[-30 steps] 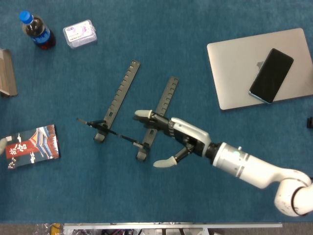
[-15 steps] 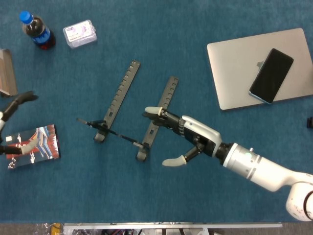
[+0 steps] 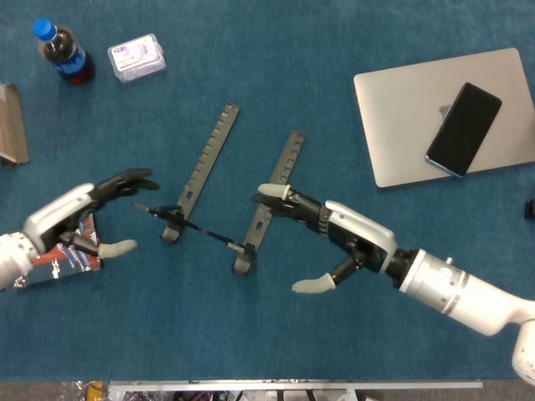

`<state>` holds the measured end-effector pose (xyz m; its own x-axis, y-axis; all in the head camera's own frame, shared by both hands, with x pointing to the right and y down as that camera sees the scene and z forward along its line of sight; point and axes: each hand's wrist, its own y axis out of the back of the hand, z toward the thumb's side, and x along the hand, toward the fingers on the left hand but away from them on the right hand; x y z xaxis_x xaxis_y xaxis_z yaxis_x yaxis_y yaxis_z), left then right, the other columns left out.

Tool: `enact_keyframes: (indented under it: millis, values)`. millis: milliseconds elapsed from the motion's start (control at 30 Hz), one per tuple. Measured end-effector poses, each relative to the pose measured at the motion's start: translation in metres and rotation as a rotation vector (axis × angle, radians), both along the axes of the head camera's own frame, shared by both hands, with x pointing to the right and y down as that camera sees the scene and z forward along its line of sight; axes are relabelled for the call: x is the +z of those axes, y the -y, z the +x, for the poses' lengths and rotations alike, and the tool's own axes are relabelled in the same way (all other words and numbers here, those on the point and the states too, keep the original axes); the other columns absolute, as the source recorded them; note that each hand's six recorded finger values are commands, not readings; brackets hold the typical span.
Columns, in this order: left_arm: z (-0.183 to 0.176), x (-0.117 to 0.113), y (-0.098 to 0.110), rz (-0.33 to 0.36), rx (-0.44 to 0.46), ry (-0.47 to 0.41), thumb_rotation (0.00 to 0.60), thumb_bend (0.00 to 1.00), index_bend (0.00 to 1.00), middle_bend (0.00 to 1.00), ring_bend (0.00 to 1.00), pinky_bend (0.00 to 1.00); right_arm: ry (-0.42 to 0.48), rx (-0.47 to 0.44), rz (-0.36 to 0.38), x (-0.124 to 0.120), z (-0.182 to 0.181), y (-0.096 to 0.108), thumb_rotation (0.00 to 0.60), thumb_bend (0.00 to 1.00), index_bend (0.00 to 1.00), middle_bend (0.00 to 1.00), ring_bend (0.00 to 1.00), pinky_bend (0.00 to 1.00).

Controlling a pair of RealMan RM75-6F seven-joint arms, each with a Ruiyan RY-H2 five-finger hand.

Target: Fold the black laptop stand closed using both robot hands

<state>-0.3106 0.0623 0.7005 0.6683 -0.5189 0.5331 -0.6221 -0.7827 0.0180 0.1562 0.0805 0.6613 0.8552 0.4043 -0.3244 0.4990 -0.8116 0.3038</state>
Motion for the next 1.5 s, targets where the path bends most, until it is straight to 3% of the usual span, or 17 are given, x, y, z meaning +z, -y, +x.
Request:
enact_keyframes:
  millis: [433, 833, 1500]
  values:
    - [0.032, 0.002, 0.018, -0.028, 0.038, -0.068, 0.564, 0.28, 0.04, 0.17, 0.06, 0.04, -0.006, 0.017, 0.007, 0.001, 0.009, 0.003, 0.6, 0.09, 0.04, 0.07, 0.0, 0.03]
    - [0.043, 0.019, 0.022, -0.092, 0.059, -0.046, 0.565, 0.28, 0.04, 0.2, 0.13, 0.11, -0.01, 0.031, 0.006, 0.003, 0.013, 0.006, 0.6, 0.09, 0.04, 0.07, 0.0, 0.03]
    - [0.037, 0.025, 0.011, -0.136, 0.069, -0.007, 0.538, 0.28, 0.04, 0.24, 0.27, 0.23, -0.006, 0.04, 0.004, 0.004, 0.016, 0.007, 0.6, 0.09, 0.04, 0.07, 0.0, 0.03]
